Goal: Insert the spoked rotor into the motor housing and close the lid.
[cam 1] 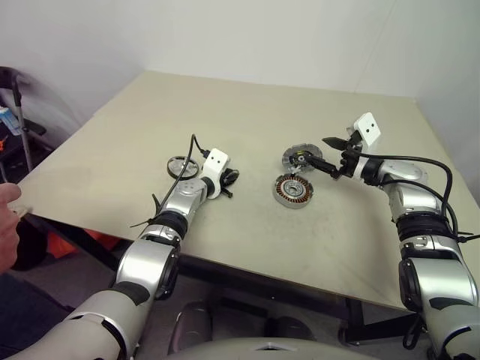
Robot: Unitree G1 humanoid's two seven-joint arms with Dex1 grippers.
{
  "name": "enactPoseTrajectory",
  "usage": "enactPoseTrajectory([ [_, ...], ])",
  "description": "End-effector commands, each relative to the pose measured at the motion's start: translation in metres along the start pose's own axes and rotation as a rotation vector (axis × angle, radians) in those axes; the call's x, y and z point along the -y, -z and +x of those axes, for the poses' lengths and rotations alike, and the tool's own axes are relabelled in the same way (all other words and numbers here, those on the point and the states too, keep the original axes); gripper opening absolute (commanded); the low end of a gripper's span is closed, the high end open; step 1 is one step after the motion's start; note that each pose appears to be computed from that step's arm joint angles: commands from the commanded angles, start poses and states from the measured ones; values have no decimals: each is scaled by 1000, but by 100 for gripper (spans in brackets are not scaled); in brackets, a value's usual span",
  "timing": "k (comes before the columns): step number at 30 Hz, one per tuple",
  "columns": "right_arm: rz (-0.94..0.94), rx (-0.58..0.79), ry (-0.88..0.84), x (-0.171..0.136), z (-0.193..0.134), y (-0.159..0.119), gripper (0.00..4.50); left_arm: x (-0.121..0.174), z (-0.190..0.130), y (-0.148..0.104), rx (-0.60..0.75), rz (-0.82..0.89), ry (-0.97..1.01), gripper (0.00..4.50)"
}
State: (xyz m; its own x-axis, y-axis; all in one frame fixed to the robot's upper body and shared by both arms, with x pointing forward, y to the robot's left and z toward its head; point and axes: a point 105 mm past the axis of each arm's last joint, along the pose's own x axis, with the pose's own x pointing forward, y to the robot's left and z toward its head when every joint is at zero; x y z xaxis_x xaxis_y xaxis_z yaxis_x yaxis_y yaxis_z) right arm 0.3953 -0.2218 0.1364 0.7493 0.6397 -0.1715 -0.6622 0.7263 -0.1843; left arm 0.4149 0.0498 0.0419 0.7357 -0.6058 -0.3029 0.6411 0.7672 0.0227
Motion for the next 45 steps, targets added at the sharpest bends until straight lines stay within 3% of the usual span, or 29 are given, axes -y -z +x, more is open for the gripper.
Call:
enactPoseTrajectory([
  [1,-56,80,15,5,1,-27,443,5,2,8,-37,-4,11,78],
  [5,-58,77,15,5,1,-26,443,0,1,-13,56,-69,6,78],
  [8,-56,76,17,5,1,-26,443,0,1,-45,186,-210,48,78],
  [11,-56,74,22,6,1,-25,443,7,1,-64,240,-244,101,78],
  [19,-53,80,56,10,-4,-24,443,73,14,-99,204,-50,410,78],
  [29,-50,93,122,12,-21,-19,443,124,23,-87,73,144,608,78],
  [45,-50,93,172,14,-31,-19,443,114,31,-68,7,157,517,78],
])
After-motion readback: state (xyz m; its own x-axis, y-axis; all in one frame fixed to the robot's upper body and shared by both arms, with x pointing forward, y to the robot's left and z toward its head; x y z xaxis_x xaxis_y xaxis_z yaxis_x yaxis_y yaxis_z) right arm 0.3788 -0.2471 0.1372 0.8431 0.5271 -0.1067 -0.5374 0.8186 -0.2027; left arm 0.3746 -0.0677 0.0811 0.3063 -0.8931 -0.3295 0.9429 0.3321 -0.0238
